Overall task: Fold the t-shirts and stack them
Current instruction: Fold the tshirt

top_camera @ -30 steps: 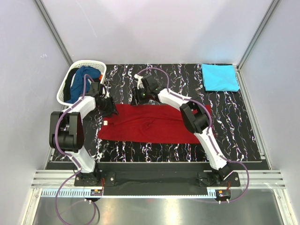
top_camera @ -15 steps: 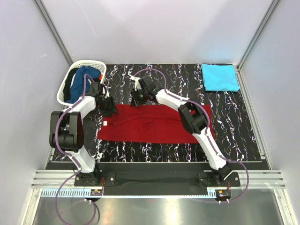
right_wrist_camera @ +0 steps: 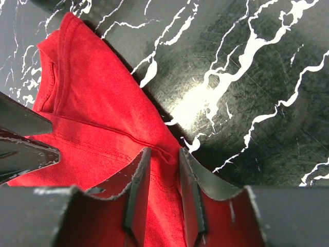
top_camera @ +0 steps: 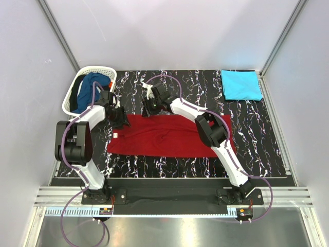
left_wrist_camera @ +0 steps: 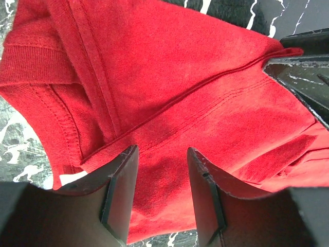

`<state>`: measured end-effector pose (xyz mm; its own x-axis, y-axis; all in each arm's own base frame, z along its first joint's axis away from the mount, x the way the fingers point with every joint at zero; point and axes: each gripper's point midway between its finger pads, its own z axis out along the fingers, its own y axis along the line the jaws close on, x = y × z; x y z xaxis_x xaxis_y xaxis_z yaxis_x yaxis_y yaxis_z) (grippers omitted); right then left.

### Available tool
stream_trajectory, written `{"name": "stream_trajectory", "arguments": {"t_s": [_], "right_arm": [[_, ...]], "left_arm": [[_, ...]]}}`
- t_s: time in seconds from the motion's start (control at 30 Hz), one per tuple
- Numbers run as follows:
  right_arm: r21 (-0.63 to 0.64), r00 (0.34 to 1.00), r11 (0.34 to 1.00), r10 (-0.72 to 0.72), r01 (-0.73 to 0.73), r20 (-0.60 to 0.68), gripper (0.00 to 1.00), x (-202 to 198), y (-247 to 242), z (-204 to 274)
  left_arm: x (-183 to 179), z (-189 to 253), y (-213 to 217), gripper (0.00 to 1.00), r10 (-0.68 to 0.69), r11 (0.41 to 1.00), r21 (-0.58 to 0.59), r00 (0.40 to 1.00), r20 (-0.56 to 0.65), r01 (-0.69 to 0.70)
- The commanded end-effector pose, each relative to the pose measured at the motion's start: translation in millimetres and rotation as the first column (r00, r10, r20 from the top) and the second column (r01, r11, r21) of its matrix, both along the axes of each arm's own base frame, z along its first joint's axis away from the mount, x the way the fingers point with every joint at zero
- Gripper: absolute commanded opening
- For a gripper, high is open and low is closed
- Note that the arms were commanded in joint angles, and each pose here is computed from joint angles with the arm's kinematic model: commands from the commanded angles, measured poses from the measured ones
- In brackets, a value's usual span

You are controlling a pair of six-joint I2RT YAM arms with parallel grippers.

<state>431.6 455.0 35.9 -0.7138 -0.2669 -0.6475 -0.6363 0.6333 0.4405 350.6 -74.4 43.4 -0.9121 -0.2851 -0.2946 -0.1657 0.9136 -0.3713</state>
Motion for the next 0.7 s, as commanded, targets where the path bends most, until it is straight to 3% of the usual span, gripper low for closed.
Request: {"name": "stream_trajectory", "arguments": {"t_s": [0.0,0.23,0.4,0.67], "right_arm": [[0.058,0.995,0.998,0.018,-0.024,0.100,0.36,6.4,16.5,49.8],[0.059,0.993,0.998,0.016,-0.023,0.114,0.36,6.6,20.5,52.7],[0.052,0.993,0.998,0.017,-0.023,0.116,0.20,4.8,19.1,52.8],[0.035,0.994,0.999,0.008,-0.012,0.111,0.28,1.3,12.6,51.3]], "left_arm": [[15.1,10.6,1.8,0.48,0.003,1.000,0.007,0.998,0.056,-0.004],[16.3,11.7,0.6,0.48,0.002,1.000,0.003,0.998,0.059,-0.002],[16.1,12.1,0.7,0.48,0.001,1.000,0.004,0.998,0.059,-0.001],[15.5,15.5,1.2,0.48,0.004,1.000,0.003,0.998,0.068,-0.004]]}}
